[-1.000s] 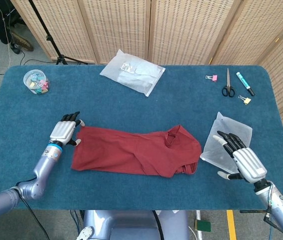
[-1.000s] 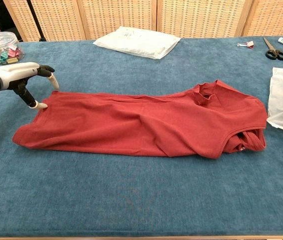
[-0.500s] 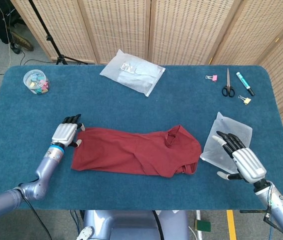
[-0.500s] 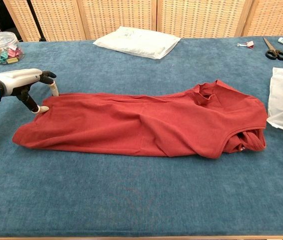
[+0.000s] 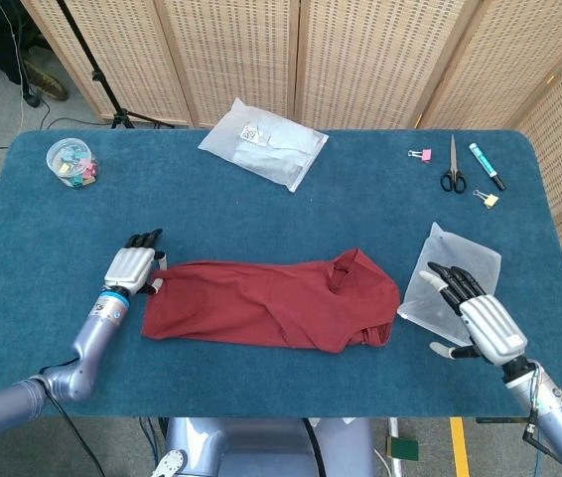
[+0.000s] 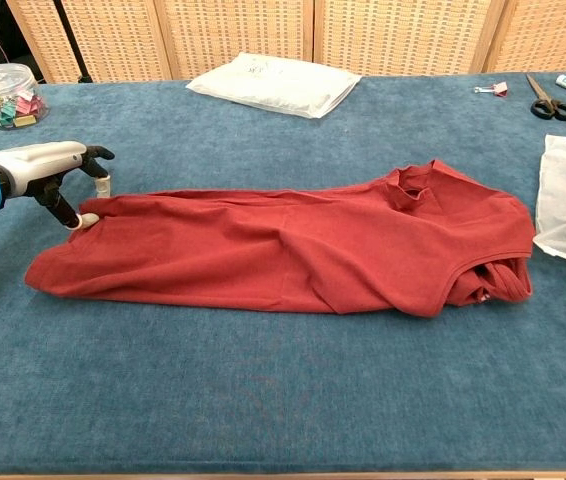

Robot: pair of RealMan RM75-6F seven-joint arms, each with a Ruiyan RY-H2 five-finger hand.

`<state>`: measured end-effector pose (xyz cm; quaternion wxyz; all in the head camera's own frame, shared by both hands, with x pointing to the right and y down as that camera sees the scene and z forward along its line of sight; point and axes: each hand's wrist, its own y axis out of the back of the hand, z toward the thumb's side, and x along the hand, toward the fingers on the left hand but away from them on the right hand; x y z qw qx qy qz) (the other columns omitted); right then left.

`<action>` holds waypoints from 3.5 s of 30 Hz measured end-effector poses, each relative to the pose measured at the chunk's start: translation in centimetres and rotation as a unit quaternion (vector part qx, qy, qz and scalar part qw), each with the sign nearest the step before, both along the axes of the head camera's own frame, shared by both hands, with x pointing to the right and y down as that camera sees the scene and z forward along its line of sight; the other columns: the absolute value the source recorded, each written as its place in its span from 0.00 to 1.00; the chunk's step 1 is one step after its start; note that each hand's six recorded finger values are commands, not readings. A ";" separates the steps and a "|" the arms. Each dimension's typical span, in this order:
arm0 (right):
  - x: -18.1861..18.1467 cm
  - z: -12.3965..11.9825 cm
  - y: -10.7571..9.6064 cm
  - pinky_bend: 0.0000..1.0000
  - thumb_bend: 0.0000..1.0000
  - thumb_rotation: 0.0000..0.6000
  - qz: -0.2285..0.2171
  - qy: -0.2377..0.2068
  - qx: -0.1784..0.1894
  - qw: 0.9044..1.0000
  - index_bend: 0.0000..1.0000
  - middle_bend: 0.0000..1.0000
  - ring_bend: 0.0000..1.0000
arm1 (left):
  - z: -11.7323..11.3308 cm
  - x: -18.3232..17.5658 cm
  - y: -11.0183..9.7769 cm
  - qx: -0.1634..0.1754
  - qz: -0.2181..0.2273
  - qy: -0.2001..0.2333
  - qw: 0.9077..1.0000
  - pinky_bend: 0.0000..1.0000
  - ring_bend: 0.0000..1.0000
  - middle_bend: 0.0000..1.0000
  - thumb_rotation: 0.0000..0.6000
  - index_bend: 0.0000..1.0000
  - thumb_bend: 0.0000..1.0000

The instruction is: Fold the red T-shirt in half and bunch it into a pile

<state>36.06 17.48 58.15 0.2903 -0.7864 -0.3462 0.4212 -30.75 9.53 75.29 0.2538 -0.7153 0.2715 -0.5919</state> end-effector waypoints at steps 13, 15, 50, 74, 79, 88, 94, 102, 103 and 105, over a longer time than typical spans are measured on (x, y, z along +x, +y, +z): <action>0.0 -0.1 0.0 0.00 0.00 1.00 -0.002 -0.002 0.002 1.000 0.00 0.00 0.00 | -0.4 -0.3 -0.8 0.028 -0.007 0.000 1.000 0.00 0.00 0.00 1.00 0.72 0.57; 0.0 -0.1 0.0 0.00 0.00 1.00 -0.002 -0.001 0.002 1.000 0.00 0.00 0.00 | -0.5 -0.5 -1.0 0.031 -0.007 -0.002 0.999 0.00 0.00 0.00 1.00 0.73 0.57; -0.7 0.3 0.4 0.00 0.00 1.00 -0.013 0.009 -0.002 1.000 0.00 0.00 0.00 | -4.5 -23.8 -8.0 0.050 -0.076 -0.251 0.964 0.00 0.00 0.00 1.00 0.74 0.55; -0.4 -0.1 0.2 0.00 0.00 1.00 -0.008 0.001 0.000 1.000 0.00 0.00 0.00 | -4.0 -22.1 -9.1 0.065 -0.069 -0.189 0.977 0.00 0.00 0.00 1.00 0.74 0.55; -0.4 -0.4 0.2 0.00 0.00 1.00 -0.008 -0.002 0.002 1.000 0.00 0.00 0.00 | -4.9 -19.4 -9.1 0.082 -0.049 -0.125 0.988 0.00 0.00 0.00 1.00 0.74 0.55; -0.3 -0.7 0.2 0.00 0.00 1.00 -0.008 -0.006 0.005 1.000 0.00 0.00 0.00 | -7.3 -12.0 -7.1 0.082 0.010 -0.013 0.997 0.00 0.00 0.00 1.00 0.74 0.55; -0.2 -0.9 0.1 0.00 0.00 1.00 -0.007 -0.010 0.005 1.000 0.00 0.00 0.00 | -8.8 -6.8 -6.2 0.090 0.051 0.021 0.994 0.00 0.00 0.00 1.00 0.74 0.55; -0.2 -1.1 0.1 0.00 0.00 1.00 -0.007 -0.015 0.007 1.000 0.00 0.00 0.00 | -8.8 -1.9 -7.2 0.109 0.067 0.027 0.991 0.00 0.00 0.00 1.00 0.74 0.55; -0.2 -1.2 0.1 0.00 0.00 1.00 -0.008 -0.016 0.006 1.000 0.00 0.00 0.00 | -8.6 -1.4 -7.3 0.110 0.069 0.025 0.991 0.00 0.00 0.00 1.00 0.74 0.55; -0.2 -1.2 0.2 0.00 0.00 1.00 -0.008 -0.016 0.006 1.000 0.00 0.00 0.00 | -8.3 -0.3 -7.5 0.110 0.071 0.020 0.991 0.00 0.00 0.00 1.00 0.74 0.55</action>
